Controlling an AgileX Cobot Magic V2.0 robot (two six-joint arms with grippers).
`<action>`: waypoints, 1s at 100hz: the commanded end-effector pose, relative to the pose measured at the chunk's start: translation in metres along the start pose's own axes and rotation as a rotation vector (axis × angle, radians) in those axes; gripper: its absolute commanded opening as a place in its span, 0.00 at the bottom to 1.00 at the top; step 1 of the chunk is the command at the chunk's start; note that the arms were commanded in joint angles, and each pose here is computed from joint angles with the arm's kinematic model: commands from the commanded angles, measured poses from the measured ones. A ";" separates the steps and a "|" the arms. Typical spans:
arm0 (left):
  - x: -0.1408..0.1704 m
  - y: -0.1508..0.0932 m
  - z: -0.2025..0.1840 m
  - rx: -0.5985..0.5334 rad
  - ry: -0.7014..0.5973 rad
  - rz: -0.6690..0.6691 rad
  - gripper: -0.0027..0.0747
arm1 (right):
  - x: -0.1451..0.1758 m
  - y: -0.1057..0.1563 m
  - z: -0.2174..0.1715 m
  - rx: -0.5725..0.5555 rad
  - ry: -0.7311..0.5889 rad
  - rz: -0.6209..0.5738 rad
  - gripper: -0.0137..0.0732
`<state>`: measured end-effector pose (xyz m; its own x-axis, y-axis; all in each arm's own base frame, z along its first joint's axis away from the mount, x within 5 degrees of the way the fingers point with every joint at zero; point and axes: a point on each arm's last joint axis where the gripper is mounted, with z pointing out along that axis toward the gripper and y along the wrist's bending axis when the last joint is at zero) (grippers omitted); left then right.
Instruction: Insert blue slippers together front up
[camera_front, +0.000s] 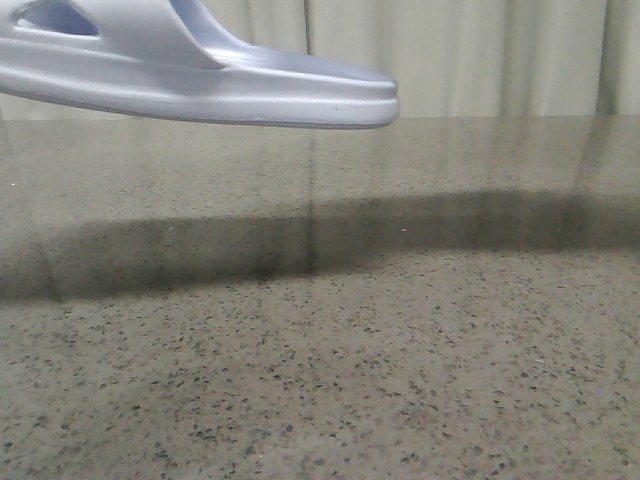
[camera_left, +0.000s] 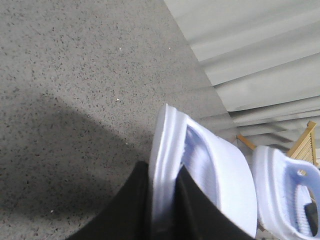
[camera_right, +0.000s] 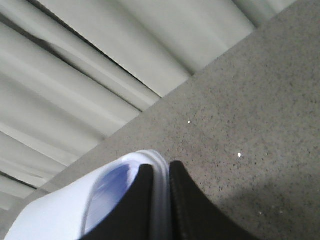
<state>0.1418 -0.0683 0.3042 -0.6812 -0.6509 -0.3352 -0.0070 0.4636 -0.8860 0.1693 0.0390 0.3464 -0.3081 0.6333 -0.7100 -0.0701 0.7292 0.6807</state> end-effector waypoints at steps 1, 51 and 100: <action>-0.005 -0.011 -0.003 0.054 -0.031 -0.042 0.06 | -0.011 0.010 -0.005 -0.039 -0.055 -0.017 0.03; 0.003 -0.022 -0.004 0.166 0.067 -0.080 0.06 | 0.015 0.029 0.014 -0.137 0.052 -0.057 0.03; 0.006 -0.043 -0.011 0.404 0.147 -0.210 0.06 | 0.016 0.035 0.018 -0.171 0.017 -0.058 0.03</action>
<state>0.1353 -0.0807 0.3231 -0.7486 -0.6390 -0.1770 0.0625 0.1978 -0.9783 0.1778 0.0801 0.3389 -0.3970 0.5593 -0.7277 -0.2064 0.7182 0.6646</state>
